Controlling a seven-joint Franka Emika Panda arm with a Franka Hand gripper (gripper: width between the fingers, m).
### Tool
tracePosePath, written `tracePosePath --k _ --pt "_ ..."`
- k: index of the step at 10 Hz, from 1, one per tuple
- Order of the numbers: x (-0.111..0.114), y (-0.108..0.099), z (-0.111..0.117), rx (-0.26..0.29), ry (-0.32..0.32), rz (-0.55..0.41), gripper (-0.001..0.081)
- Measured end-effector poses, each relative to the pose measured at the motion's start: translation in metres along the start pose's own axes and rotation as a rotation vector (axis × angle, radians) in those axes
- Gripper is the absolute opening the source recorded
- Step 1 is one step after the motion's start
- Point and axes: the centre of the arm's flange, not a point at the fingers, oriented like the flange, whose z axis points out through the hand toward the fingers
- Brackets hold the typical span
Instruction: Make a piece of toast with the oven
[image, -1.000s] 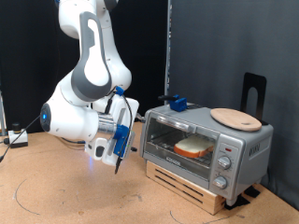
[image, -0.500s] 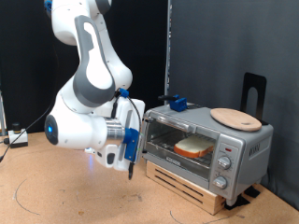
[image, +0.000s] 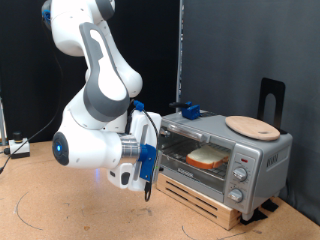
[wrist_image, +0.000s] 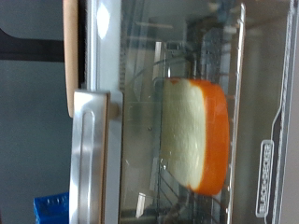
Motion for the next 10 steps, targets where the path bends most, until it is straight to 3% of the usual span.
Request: tracePosePath --k 5,6,8,9,10 --pt "0.053 -0.026 0.003 0.046 0.067 -0.029 0.0808" --pt "0.053 -0.025 0.003 0.045 0.066 -0.028 0.0808" --pt "0.049 -0.028 0.007 0.012 -0.050 -0.051 0.0808" --pt "0.055 -0.034 0.010 -0.001 -0.117 -0.048 0.0808" --pt "0.068 -0.039 0.015 -0.008 -0.144 -0.045 0.0808"
